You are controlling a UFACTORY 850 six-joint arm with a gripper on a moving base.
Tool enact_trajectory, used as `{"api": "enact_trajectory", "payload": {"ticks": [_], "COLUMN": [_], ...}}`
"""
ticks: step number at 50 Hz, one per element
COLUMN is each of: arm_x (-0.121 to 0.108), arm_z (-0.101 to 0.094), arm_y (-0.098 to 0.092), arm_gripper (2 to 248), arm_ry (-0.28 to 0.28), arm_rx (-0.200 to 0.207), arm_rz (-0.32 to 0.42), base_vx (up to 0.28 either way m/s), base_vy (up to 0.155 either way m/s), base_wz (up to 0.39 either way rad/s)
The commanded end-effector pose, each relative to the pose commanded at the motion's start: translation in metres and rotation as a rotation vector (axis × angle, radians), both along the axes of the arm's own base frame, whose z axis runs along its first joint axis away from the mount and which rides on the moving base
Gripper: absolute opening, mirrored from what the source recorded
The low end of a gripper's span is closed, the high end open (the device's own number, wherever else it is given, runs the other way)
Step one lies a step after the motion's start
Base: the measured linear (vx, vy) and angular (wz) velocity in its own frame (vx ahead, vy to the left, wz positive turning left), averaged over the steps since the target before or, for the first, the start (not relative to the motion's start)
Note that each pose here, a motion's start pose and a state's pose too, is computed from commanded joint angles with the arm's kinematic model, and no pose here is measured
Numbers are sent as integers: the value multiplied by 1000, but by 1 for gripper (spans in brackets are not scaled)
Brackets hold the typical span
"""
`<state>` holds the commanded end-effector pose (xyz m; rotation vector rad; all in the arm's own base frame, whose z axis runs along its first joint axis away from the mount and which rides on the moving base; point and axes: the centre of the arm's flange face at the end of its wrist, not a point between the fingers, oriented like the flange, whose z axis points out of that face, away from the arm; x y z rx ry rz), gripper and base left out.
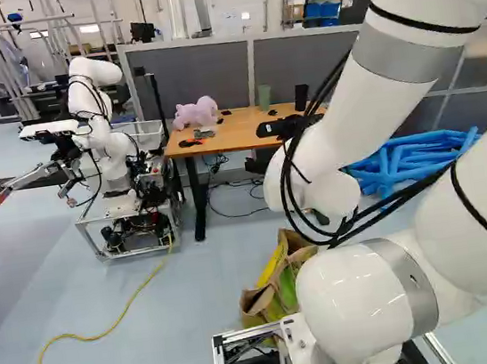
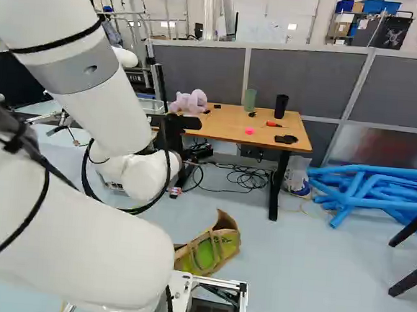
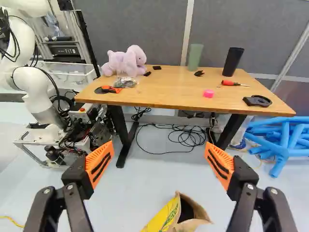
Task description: Pick up the bag on the ground and place it on the table
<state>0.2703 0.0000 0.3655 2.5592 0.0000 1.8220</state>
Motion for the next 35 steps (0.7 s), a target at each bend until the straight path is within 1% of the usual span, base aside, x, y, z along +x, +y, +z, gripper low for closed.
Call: {"api": "enact_trajectory", "payload": {"ticks": [5, 12, 20, 35], "arm_x": [1, 5, 13, 35], "arm_z": [-1, -4, -9, -18], "arm_y": [0, -2, -4, -8], "arm_gripper": [247, 247, 247, 247], "arm_ry": [14, 63, 141, 303], "arm_rx": [1, 7, 18, 48], "arm_rz": [-3, -18, -44, -96], "base_vx": [0, 0, 0, 0], "base_vy": [0, 0, 0, 0], "base_wz": [0, 0, 0, 0]}}
